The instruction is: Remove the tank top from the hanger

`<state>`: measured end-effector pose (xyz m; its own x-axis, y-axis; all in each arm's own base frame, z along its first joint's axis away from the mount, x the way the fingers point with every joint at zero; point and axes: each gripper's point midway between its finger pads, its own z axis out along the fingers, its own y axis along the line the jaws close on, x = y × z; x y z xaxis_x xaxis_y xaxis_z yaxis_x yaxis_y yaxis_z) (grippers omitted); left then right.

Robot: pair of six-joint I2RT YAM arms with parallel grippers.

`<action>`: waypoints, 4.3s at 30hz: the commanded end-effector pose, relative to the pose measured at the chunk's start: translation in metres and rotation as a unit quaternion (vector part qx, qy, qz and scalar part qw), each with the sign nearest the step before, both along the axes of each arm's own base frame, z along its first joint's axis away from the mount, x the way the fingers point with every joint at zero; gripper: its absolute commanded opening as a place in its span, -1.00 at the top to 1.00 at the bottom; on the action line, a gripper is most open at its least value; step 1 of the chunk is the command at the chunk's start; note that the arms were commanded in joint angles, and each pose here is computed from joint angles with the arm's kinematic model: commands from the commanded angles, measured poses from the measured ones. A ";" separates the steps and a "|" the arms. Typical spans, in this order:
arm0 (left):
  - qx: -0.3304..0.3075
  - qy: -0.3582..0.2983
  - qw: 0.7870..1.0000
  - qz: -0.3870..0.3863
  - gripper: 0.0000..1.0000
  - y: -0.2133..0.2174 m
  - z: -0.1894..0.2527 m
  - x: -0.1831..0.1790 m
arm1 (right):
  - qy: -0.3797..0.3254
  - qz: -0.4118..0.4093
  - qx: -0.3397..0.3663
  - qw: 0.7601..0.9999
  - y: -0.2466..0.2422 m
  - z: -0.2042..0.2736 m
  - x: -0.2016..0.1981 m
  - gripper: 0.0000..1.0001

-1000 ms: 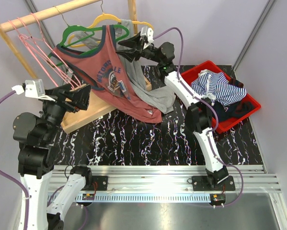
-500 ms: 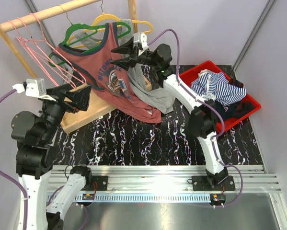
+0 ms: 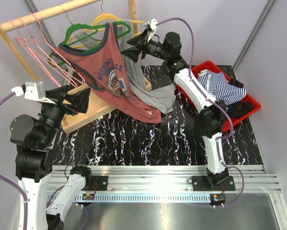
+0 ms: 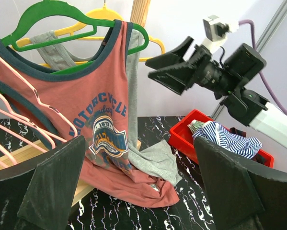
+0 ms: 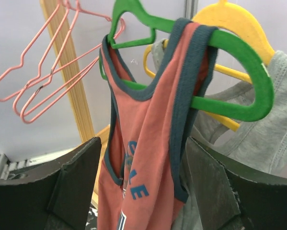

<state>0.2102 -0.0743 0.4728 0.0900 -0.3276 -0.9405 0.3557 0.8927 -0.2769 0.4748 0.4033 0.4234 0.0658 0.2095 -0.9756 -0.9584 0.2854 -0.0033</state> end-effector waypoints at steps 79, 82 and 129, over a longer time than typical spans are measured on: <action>0.003 -0.080 0.996 0.024 -0.98 0.015 0.014 -0.047 | -0.141 -0.077 -0.055 0.985 0.032 0.047 -0.010 -0.89; 0.004 -0.077 0.997 0.024 -0.98 0.015 0.013 -0.046 | -0.141 -0.083 -0.064 0.984 0.034 0.034 -0.001 -0.91; 0.001 -0.065 0.998 0.015 -0.98 0.010 0.011 -0.034 | -0.166 -0.035 -0.016 0.985 0.038 0.008 0.030 -0.59</action>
